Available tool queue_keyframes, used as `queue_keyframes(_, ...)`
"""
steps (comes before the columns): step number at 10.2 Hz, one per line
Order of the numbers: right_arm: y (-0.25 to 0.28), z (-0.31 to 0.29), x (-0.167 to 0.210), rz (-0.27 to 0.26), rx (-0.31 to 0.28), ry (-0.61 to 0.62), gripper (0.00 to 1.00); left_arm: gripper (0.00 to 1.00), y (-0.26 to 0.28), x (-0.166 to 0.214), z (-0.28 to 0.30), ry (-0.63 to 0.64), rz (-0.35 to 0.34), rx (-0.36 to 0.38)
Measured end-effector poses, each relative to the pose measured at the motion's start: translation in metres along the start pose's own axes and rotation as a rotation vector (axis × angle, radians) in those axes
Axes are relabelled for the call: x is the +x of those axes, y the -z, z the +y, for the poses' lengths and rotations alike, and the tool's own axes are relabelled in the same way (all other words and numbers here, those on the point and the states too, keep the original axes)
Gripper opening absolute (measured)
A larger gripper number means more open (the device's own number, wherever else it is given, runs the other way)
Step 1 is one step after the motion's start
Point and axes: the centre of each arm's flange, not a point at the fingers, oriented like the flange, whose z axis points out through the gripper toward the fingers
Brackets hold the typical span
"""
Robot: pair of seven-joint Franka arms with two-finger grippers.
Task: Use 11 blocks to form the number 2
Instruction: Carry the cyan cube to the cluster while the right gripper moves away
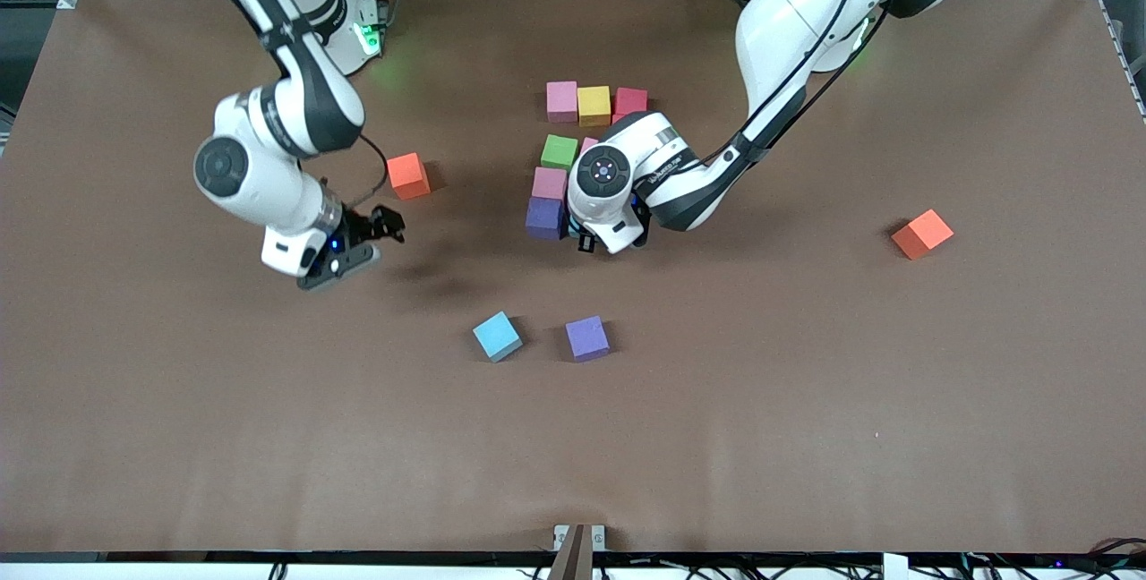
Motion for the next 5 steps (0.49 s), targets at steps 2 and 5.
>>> queue_keyframes(2, -0.009, -0.001, -0.026, -0.023, -0.013, -0.007, 1.00, 0.59, -0.001, -0.002, -0.001, -0.002, -0.003, -0.001)
queue_keyframes(5, -0.038, -0.011, -0.048, -0.002, -0.031, -0.034, 1.00, 0.59, -0.005, -0.004, 0.001, -0.003, -0.002, -0.008)
